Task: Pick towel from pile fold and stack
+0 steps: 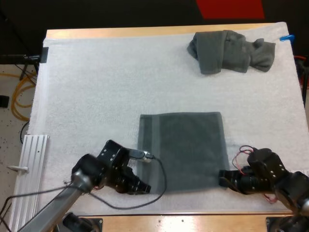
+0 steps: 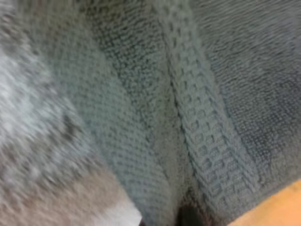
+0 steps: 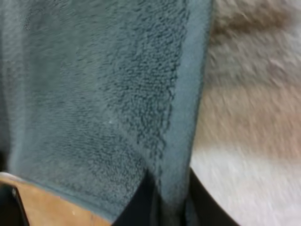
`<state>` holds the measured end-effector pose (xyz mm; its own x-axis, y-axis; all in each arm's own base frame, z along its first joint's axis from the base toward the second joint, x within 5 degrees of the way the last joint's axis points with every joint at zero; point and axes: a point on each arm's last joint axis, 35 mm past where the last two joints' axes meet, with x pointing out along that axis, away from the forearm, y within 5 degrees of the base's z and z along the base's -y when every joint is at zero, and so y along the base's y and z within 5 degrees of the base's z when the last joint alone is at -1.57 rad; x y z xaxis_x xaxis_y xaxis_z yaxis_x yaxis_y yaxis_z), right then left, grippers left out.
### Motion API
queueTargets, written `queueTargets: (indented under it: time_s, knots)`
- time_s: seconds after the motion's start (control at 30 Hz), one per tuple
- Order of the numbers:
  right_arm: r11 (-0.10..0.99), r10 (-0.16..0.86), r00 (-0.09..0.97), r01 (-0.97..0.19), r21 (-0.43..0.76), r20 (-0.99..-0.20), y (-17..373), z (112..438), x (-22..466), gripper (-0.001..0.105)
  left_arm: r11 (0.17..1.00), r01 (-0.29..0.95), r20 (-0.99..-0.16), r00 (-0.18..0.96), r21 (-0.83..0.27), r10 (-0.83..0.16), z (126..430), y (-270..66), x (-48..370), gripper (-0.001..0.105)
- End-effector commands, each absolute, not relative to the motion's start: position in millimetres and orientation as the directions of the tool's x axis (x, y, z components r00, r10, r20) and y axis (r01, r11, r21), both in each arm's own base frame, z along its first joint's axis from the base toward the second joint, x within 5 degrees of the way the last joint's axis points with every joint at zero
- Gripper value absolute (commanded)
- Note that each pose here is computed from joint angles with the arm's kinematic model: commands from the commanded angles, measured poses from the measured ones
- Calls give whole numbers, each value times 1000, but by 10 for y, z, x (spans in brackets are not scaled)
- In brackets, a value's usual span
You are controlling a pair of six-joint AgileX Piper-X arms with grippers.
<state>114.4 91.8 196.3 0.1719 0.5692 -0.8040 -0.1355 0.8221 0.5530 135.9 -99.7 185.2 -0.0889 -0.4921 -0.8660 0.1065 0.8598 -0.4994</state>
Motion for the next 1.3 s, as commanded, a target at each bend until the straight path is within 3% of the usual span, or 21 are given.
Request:
queueTargets:
  time_s: [0.0,0.3,0.63,0.93,1.27]
  knots:
    - [834,551,157,-126,537,-820,886,1987,1093,1,858,104,-863,-101,-504,-495,1874,-974,1299,0]
    - [803,579,314,-59,593,-752,991,2022,1298,1,812,24,-809,77,-583,-583,1868,-966,1570,0]
    - [777,565,426,12,629,-707,1138,1723,1827,1,627,-132,-641,160,-768,-751,1474,-788,2209,0]
    - [757,499,503,143,637,-706,905,1511,2135,1,584,-166,-607,231,-795,-761,1311,-719,2456,0]
    - [738,524,502,135,661,-688,916,1392,2243,2,618,-134,-626,304,-775,-718,1310,-713,2526,0]
